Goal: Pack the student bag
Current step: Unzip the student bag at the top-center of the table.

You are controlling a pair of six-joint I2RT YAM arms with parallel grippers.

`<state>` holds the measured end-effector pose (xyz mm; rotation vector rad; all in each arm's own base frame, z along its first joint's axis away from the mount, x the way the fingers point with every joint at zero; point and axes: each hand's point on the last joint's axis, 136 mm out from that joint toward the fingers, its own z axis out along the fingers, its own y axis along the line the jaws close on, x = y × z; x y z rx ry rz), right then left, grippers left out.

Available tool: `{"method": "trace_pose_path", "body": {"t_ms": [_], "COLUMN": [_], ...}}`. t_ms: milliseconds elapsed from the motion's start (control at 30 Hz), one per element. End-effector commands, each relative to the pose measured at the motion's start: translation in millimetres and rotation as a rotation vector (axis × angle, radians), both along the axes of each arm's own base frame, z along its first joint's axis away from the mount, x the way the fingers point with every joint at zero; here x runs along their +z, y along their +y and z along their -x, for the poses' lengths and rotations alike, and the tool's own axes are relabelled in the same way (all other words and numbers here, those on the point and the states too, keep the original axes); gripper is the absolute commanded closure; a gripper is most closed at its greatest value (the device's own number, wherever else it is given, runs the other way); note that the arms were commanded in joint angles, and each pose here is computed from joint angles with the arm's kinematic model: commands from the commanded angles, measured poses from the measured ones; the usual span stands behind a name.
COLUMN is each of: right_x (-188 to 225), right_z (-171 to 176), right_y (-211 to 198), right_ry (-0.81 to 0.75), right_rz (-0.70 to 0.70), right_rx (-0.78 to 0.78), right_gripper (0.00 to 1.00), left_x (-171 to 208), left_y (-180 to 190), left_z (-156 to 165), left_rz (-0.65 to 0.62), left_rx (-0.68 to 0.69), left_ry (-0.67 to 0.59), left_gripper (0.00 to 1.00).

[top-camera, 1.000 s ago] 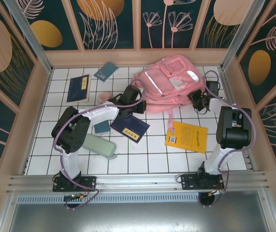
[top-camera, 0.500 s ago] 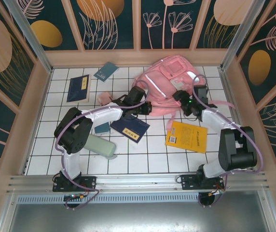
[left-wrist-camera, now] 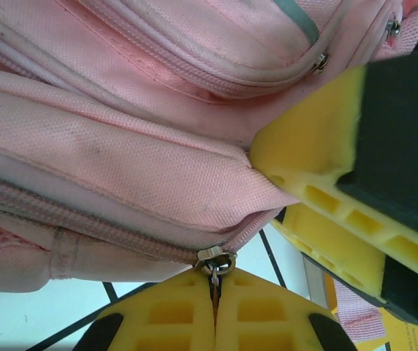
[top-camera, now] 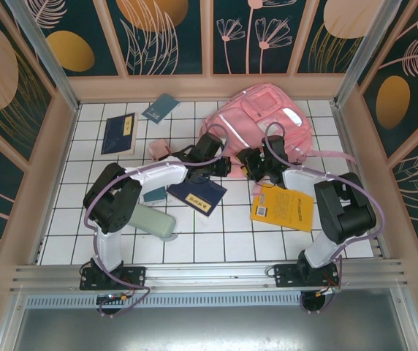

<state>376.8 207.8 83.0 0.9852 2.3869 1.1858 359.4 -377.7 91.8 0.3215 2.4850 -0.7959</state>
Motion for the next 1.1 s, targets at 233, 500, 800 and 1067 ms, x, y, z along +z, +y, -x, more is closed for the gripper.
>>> {"method": "trace_pose_path", "body": {"t_ms": [233,500,800,1067], "right_x": [-10,-3,5,13], "right_z": [8,15,3,-41], "right_y": [-51,-79,-94,-110], "right_ry": [0.05,0.018,-0.025,-0.087], "right_rz": [0.158,0.197,0.24,0.366], "right_rx": [-0.104,-0.108,-0.085,-0.039], "right_gripper": [1.0,1.0,1.0,1.0], "left_x": [-14,-24,-13,14], "left_y": [60,138,183,186], "left_z": [-21,-82,-114,-54], "left_rz": [-0.253,-0.398,-0.433,-0.273], "left_rx": [0.136,0.259,0.351,0.343], "left_ry": [-0.028,-0.035,-0.053,-0.031], "left_gripper": [1.0,1.0,1.0,1.0]}}
